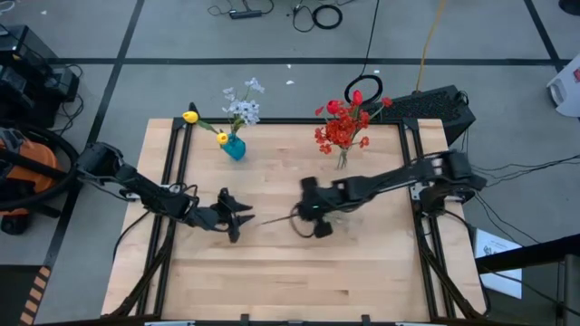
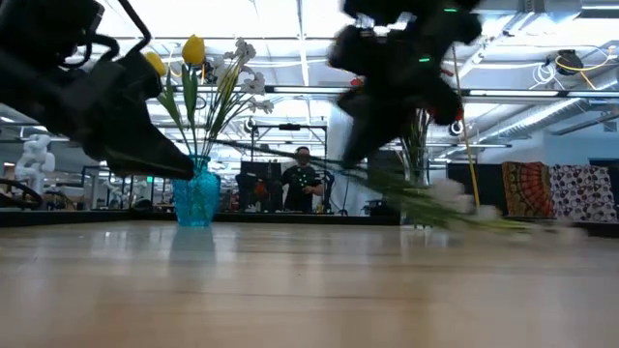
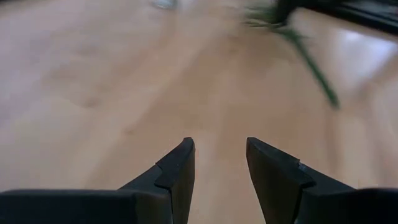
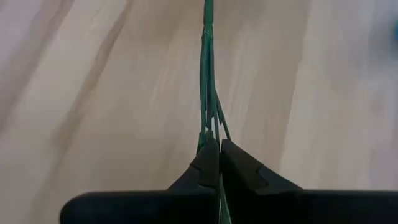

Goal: Sort flowers into vase by color
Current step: Put the white flowers into the blue vase

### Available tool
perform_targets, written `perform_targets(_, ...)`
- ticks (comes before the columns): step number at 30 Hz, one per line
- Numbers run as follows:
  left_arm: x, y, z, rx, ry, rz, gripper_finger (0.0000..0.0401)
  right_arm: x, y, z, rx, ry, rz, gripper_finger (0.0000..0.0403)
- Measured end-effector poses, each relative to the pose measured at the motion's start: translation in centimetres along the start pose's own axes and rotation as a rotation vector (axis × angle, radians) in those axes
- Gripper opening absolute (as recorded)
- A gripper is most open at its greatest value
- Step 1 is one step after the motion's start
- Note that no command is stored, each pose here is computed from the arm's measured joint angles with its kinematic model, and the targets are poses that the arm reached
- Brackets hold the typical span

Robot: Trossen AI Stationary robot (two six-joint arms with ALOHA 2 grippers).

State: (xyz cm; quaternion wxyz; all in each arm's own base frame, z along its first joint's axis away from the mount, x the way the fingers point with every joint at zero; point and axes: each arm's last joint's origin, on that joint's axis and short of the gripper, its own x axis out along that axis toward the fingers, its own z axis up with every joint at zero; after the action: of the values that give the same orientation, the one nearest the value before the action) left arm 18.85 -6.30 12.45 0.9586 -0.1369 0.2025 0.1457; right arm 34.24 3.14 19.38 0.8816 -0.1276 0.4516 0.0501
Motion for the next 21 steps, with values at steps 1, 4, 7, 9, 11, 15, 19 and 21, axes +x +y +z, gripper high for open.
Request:
perform_targets(1, 0.0, -0.2, 0.0, -0.006, 0.009, -0.037, 0.0150, 0.6, -0.2, 1.1, -0.070, -0.002, 0.000, 0.0001)
perform_targets(4, -0.2, -0.7, 0.0, -0.027, 0.032, -0.117, 0.0150, 2.4, -0.5, 3.6, -0.293, 0.028, 0.007, 0.0001)
perform_targets(7, -0.4, -1.0, -0.2, -0.063, 0.050, -0.142, 0.0150, 4.2, -0.7, 5.3, -0.434, 0.076, 0.028, 0.0001)
perform_targets(9, -0.6, -1.1, -0.4, -0.065, 0.062, -0.148, 0.0150, 5.4, -0.8, 6.0, -0.491, 0.111, 0.026, 0.0001)
perform_targets(11, -0.6, -1.2, -0.6, -0.058, 0.071, -0.149, 0.0150, 6.7, -0.8, 6.3, -0.526, 0.139, 0.037, 0.0000)
perform_targets(15, -0.6, -1.1, -0.6, -0.054, 0.075, -0.142, 0.0150, 8.5, -0.6, 7.2, -0.542, 0.158, 0.003, 0.0003)
perform_targets(19, -0.6, -1.1, -0.6, -0.054, 0.075, -0.142, 0.0150, 9.2, -0.7, 7.9, -0.561, 0.209, -0.119, 0.0022)
perform_targets(21, -0.6, -1.1, -0.6, -0.054, 0.074, -0.140, 0.0150, 9.0, -0.9, 8.3, -0.562, 0.214, -0.159, 0.0034)
